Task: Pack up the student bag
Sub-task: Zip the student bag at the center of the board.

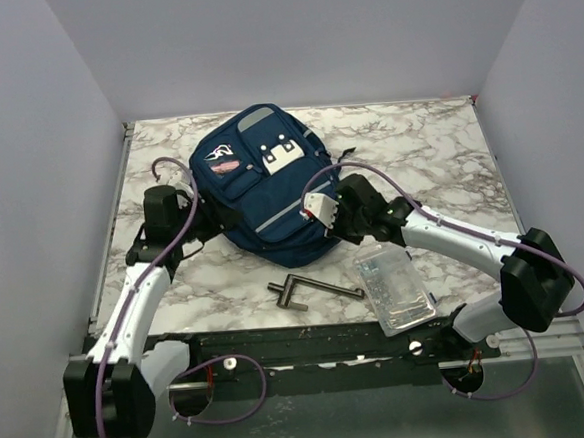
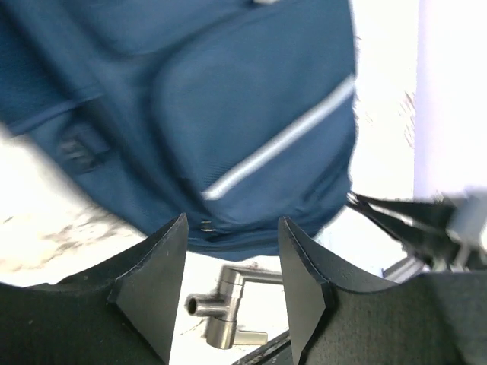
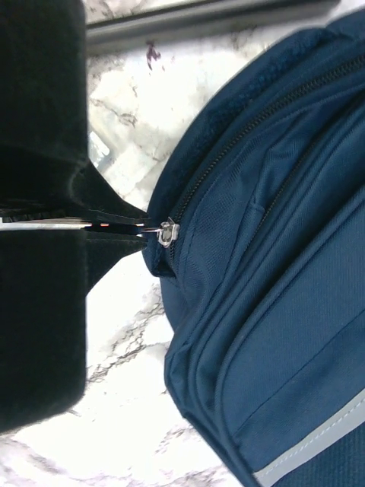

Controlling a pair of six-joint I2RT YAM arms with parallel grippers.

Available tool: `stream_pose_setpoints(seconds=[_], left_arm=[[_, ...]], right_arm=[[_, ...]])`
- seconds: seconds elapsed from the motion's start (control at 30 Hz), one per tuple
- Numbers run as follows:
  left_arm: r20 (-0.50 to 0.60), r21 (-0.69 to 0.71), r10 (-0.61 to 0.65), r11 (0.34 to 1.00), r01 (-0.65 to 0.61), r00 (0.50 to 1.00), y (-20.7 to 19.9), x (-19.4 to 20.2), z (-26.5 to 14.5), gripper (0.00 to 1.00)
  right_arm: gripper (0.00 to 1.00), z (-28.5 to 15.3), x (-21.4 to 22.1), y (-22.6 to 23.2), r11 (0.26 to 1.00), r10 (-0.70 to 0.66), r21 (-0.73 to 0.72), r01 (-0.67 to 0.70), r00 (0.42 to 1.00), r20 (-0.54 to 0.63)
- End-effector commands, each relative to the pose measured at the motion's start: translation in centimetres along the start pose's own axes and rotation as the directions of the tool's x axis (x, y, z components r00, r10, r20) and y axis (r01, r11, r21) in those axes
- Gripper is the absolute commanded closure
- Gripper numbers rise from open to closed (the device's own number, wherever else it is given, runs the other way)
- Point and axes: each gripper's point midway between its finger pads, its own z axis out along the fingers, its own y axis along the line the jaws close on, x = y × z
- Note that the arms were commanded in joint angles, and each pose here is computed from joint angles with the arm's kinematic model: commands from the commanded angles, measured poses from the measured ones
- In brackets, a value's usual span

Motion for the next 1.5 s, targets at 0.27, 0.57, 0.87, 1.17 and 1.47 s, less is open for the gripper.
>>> stream_pose_setpoints(seconds=[0.27,0.57,0.87,1.17,1.47], left_arm=[[0.438,0.370,0.787,0.284,-0.885,0.435,-13.1,8.8,-3.9,0.30],[0.370,0.432,0.918,-0.036,-0.901,0.141,-13.9,15.6,1.7,0.32],[0.387,0.352,0.920,-0.090,-0.932,0.058,-13.7,15.0,4.8,0.40],[0.437,0.254,0.896,-0.038,-0.966,0.080,-14.7,13.2,3.7,0.42],[0.450,0.264,0.891,-0.080,-0.961,0.050,-14.0,14.3,4.7,0.44]], right_arm=[[1.00,-3.3,-4.5,3.4,0.964,-0.038,-0.248,0.099,0.970,0.238],[1.00,-5.2,-6.6,3.5,0.960,-0.036,-0.251,0.127,0.941,0.337],[1.00,-5.3,-7.1,3.3,0.959,-0.033,-0.253,0.126,0.938,0.344],[1.00,-5.5,-7.8,3.1,0.957,-0.025,-0.261,0.125,0.934,0.356],[1.00,-6.1,-8.9,2.9,0.958,-0.014,-0.258,0.125,0.920,0.393]])
